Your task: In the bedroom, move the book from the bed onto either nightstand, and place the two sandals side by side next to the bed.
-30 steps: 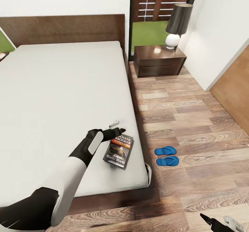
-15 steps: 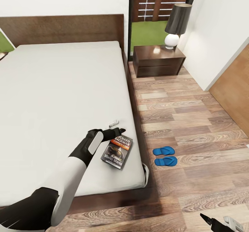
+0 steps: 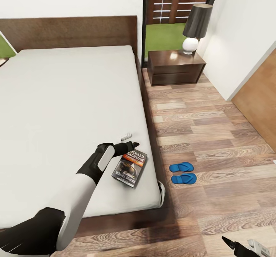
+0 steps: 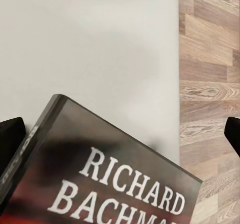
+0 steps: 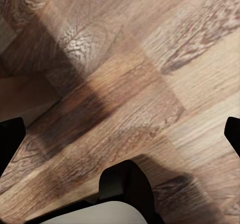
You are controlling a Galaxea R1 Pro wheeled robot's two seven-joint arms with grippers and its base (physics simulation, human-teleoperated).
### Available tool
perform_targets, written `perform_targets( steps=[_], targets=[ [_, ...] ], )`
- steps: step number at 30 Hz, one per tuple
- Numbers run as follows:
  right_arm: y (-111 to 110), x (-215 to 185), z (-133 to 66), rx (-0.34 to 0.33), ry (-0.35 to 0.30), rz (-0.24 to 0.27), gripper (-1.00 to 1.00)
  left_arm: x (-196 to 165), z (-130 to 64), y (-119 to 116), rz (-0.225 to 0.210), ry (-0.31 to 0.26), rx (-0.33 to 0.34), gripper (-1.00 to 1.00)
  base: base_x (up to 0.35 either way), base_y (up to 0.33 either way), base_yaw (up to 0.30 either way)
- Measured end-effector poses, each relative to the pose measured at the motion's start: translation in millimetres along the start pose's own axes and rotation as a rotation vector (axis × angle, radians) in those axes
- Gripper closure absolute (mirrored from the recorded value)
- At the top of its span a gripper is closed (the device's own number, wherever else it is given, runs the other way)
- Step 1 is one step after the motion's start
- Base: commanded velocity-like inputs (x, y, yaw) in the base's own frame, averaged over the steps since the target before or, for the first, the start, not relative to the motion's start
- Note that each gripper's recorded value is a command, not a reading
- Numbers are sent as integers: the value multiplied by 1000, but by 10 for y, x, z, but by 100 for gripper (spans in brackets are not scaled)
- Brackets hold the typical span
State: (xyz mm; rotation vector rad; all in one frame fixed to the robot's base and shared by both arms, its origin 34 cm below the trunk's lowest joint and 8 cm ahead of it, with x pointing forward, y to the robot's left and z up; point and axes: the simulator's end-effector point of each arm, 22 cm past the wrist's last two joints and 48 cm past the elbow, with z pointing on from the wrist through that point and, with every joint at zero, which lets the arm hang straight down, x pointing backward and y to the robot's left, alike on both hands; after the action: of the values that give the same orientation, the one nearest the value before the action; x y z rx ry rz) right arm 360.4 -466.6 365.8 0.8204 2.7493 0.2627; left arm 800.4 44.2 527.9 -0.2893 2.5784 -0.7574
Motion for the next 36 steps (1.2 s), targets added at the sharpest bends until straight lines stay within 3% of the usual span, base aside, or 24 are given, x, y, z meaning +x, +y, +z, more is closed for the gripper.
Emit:
perform_targets(
  steps=[36],
  targets=[
    [-1,3,-1,0,0,0,-100,2,1,-3,1,0,0,-100,-26,-14,0]
  ],
)
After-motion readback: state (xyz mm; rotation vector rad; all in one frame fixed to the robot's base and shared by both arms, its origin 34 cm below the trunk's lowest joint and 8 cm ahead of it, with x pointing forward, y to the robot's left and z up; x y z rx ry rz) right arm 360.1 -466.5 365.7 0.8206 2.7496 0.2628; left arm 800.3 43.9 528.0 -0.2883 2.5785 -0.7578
